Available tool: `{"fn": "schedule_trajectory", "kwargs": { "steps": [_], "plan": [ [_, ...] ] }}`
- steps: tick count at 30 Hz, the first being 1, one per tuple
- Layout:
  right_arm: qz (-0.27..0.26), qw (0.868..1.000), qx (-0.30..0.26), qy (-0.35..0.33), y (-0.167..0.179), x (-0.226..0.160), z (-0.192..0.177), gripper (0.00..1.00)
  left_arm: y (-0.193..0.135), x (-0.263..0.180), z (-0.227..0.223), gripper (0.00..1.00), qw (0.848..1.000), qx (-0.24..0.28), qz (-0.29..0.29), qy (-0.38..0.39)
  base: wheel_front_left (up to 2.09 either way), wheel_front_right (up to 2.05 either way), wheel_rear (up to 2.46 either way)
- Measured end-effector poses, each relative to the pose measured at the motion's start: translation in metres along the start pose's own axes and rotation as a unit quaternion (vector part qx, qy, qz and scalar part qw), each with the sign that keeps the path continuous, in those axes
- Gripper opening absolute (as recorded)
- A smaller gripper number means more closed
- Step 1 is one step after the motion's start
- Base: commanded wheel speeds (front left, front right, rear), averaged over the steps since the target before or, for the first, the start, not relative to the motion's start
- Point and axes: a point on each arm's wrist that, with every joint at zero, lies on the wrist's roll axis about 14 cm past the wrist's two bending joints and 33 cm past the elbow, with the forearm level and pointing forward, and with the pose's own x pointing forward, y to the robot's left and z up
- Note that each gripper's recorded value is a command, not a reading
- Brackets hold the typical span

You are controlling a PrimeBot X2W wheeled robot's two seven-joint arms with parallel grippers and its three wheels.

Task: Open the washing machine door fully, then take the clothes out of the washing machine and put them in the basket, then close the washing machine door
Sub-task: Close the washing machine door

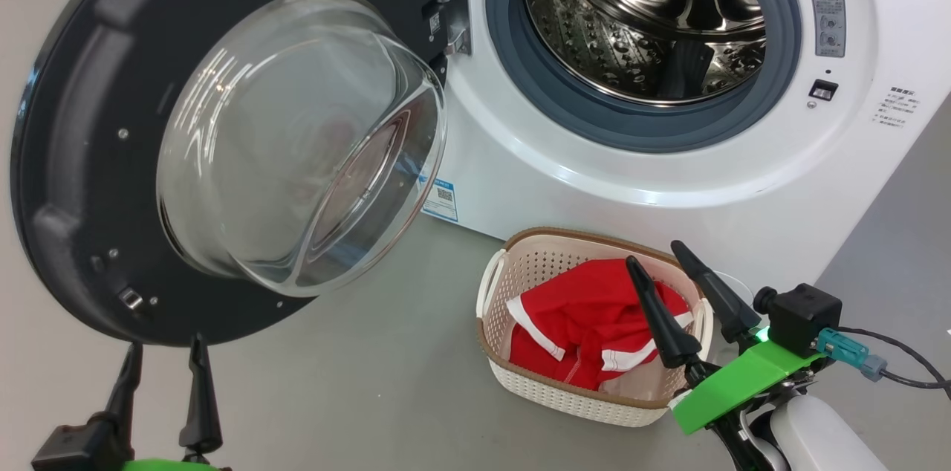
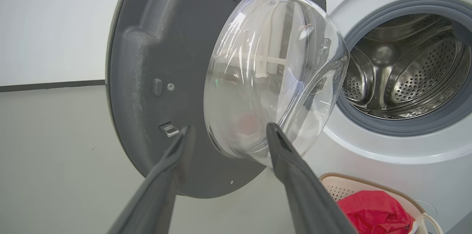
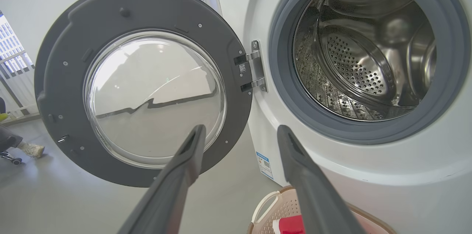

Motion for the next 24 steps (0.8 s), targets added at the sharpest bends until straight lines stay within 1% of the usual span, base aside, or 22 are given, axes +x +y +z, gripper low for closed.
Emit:
{"fn": "schedule_trajectory", "kwargs": {
  "steps": [3, 4, 5, 7, 8, 14, 16, 21, 24],
  "plan": [
    [-0.001, 1.0, -0.002, -0.001, 0.0, -0.001, 0.002, 1.0, 0.0, 0.001, 0.004, 1.0, 1.0, 0.003, -0.005, -0.004, 0.0, 0.0, 0.0],
    [-0.001, 1.0, -0.003, -0.002, 0.0, -0.002, 0.002, 1.0, 0.0, 0.001, 0.006, 0.9, 1.0, 0.005, -0.006, -0.006, 0.0, 0.0, 0.0],
    [-0.002, 1.0, -0.003, -0.002, 0.0, -0.002, 0.002, 1.0, 0.0, 0.001, 0.007, 0.7, 1.0, 0.007, -0.008, -0.008, 0.0, 0.0, 0.0],
    [-0.004, 1.0, -0.002, 0.001, 0.0, -0.005, 0.0, 1.0, -0.001, 0.002, 0.012, 0.07, 1.0, 0.005, -0.011, -0.013, 0.0, 0.0, 0.0],
    [-0.005, 1.0, 0.0, 0.005, 0.0, -0.007, -0.002, 1.0, -0.002, 0.002, 0.015, 0.0, 1.0, 0.002, -0.013, -0.017, 0.0, 0.0, 0.0],
    [-0.004, 1.0, 0.001, 0.007, 0.002, -0.006, -0.004, 1.0, 0.0, 0.004, 0.033, 0.0, 0.999, -0.003, -0.023, -0.033, 0.0, 0.0, 0.0],
    [-0.002, 1.0, 0.002, 0.007, 0.003, -0.005, -0.004, 1.0, 0.002, 0.006, 0.045, 0.0, 0.999, -0.013, -0.026, -0.046, 0.0, 0.0, 0.0],
    [0.002, 1.0, 0.004, 0.007, 0.007, -0.004, -0.005, 1.0, 0.001, 0.02, 0.092, 0.0, 0.994, -0.037, -0.047, -0.09, 0.0, 0.0, 0.0],
    [0.001, 1.0, 0.007, 0.007, 0.006, -0.004, -0.006, 1.0, 0.006, 0.032, 0.127, 0.0, 0.991, -0.037, -0.066, -0.112, 0.0, 0.0, 0.0]
  ]
}}
